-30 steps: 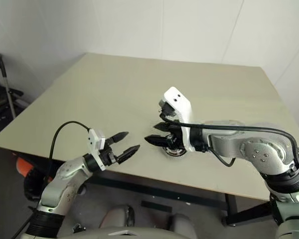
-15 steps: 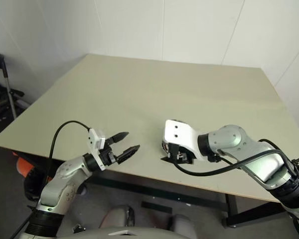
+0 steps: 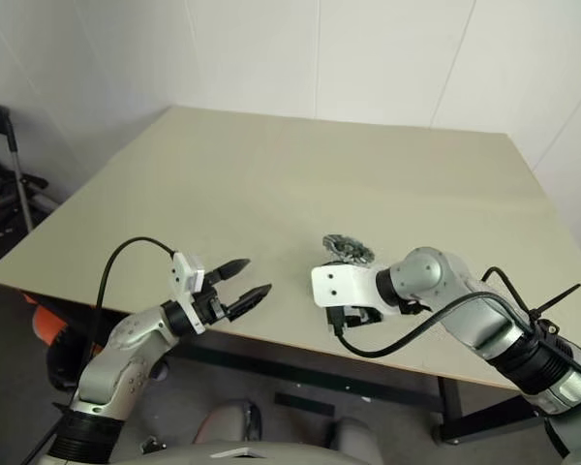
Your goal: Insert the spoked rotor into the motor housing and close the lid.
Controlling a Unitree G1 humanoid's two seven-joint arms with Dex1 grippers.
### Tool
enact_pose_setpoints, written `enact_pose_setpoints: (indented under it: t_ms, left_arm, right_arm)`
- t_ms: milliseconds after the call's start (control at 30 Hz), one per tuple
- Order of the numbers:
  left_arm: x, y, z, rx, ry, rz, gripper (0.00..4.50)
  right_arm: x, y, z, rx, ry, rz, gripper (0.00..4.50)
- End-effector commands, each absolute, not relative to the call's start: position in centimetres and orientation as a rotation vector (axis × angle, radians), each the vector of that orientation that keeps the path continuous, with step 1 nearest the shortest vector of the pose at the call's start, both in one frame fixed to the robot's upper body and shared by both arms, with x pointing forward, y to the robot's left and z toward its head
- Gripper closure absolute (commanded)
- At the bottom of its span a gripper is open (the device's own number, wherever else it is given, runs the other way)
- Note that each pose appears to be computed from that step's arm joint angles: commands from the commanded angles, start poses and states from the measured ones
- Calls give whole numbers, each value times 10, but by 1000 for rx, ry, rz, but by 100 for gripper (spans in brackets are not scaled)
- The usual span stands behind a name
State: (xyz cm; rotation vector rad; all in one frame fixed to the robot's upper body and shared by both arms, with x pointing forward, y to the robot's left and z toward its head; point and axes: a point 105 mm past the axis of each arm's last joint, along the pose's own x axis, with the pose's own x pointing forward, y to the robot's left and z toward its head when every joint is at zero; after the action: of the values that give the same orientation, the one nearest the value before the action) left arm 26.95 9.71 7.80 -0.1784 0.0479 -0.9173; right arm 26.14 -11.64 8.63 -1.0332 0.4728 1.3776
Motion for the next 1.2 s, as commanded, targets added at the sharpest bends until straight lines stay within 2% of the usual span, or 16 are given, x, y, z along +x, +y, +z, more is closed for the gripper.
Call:
enact_pose_setpoints:
  t_ms: [33,133,233,433,467,833,1067,1200]
  left_arm:
    - [271,94,92,-164,-9,-933,0]
    - [270,94,92,-164,-11,-931,0]
    - [269,93,92,-165,-12,-930,0]
    - [269,95,92,-166,-12,-925,0]
    - [269,96,92,-166,-12,-924,0]
    - [266,96,89,-166,-11,-923,0]
    - [266,97,88,-169,-10,-918,0]
    - [267,97,87,-171,-9,-916,0]
  right_arm:
    - [268,-117,92,-1085,445,1373,179]
    - [269,-121,90,-1097,456,1377,179]
    - [271,-123,89,-1105,462,1379,233]
    - [273,-124,88,-1116,464,1383,437]
    - [273,-125,88,-1118,463,1383,446]
    - [277,-125,88,-1118,446,1334,446]
    - [262,-93,100,-853,483,1318,446]
    - [278,-79,103,-739,504,1178,446]
